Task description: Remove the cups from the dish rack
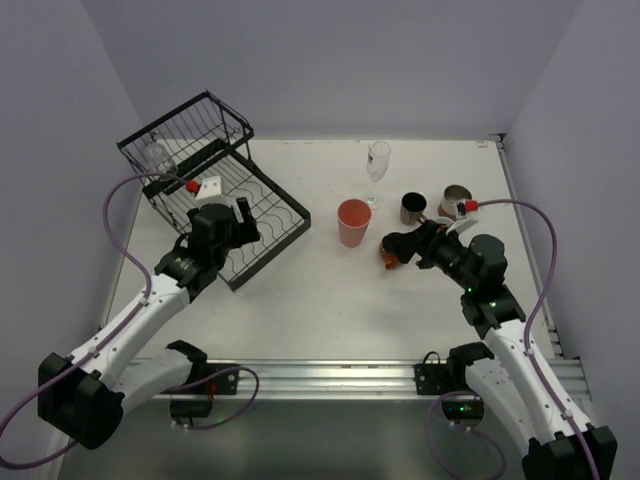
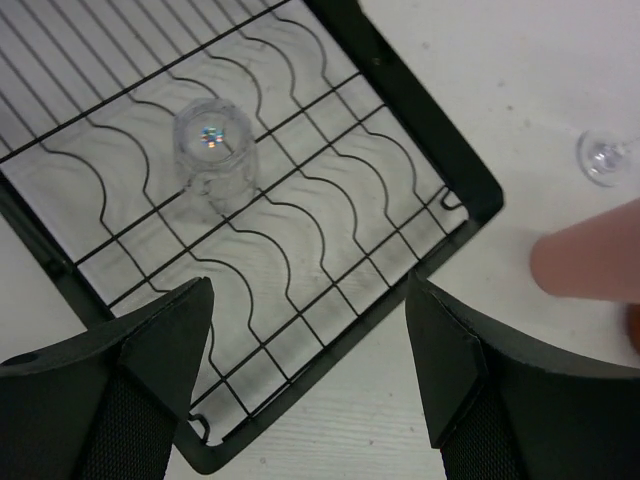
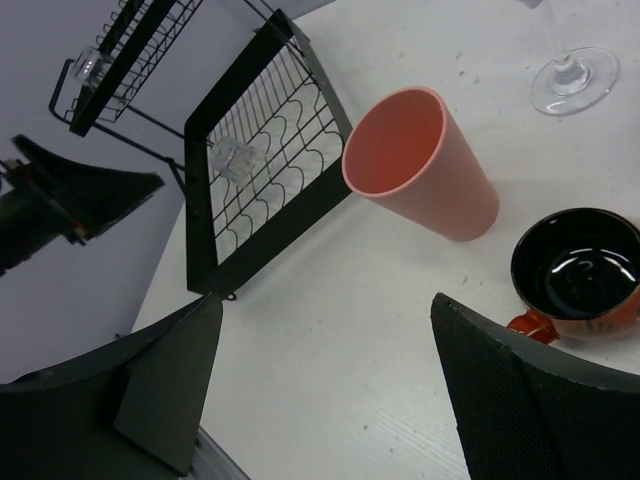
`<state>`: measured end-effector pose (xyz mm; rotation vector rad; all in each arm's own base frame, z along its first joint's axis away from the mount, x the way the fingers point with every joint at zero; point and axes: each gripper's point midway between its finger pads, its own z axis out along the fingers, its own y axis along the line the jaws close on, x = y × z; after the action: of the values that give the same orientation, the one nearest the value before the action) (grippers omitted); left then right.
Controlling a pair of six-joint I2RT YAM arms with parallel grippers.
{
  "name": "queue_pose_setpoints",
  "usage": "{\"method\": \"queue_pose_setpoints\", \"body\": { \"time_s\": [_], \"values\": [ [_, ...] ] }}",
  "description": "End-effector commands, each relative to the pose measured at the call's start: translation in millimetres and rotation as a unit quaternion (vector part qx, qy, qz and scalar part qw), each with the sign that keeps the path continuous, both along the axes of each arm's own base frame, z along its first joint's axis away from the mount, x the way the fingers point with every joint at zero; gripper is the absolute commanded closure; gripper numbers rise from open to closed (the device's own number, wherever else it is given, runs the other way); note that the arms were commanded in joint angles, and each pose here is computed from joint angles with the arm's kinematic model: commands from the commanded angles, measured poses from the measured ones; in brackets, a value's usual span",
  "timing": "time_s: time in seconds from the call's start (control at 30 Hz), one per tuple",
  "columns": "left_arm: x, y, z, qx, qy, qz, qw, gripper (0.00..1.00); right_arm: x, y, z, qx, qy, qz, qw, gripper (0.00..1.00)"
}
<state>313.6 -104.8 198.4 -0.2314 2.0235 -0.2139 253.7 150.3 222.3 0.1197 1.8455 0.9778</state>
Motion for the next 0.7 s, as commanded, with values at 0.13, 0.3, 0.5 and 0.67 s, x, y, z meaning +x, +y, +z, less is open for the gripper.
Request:
{"method": "queue_pose_setpoints", "body": {
  "time_s": [0.13,0.3,0.5,0.67],
  "values": [
    [45,40,-3,0.001,-0.092,0.178,0.98,0.16,-4,15,16,0.019,-0.033,0.042,0.998,0.13],
    [72,39,-38,0.042,-0.067,0.181,0.98,0.16,-6,18,17,0.018,-0.035,0.053,0.998,0.14],
    [80,58,-64,0.062,-0.049,0.201,0.976,0.16,-9,24,18,0.018,-0.033,0.072,0.997,0.14],
    [94,64,-71,0.087,-0.056,0.198,0.975,0.16,-11,29,20,0.022,-0.031,0.086,0.996,0.14]
  ]
}}
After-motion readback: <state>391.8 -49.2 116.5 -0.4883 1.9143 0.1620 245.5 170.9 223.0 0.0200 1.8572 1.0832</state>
